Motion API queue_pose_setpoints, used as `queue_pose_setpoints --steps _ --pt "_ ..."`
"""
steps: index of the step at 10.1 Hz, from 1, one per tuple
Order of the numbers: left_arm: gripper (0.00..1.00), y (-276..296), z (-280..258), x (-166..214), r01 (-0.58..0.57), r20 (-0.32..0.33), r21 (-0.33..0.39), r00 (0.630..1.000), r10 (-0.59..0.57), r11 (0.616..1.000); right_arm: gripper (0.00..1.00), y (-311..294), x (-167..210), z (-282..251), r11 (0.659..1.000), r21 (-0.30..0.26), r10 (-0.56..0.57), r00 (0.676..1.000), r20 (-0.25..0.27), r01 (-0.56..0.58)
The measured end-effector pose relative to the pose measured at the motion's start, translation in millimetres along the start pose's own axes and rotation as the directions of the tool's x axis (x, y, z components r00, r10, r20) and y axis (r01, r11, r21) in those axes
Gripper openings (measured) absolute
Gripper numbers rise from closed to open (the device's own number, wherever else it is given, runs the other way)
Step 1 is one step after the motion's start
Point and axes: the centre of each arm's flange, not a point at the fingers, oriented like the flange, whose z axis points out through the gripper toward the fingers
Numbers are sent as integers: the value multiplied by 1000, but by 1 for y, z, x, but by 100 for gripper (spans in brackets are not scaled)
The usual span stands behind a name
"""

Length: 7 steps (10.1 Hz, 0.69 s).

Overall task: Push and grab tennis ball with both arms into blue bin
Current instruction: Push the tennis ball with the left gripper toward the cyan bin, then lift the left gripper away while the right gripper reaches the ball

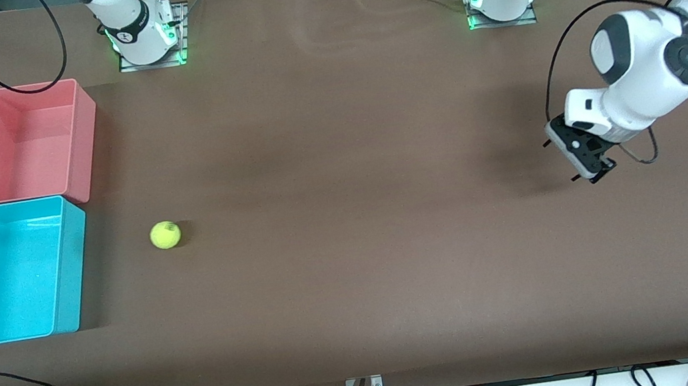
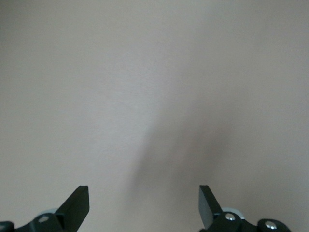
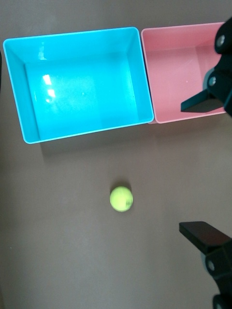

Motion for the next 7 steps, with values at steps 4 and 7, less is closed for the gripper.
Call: queue_pose_setpoints --steps 4,7 --pt "100 -12 -84 -31 65 -60 136 997 -57 989 100 -8 -2 3 1000 0 -11 1000 21 11" --pt "100 -9 -131 -37 121 -78 152 991 -110 981 100 -13 1 32 1000 -7 -17 994 108 18"
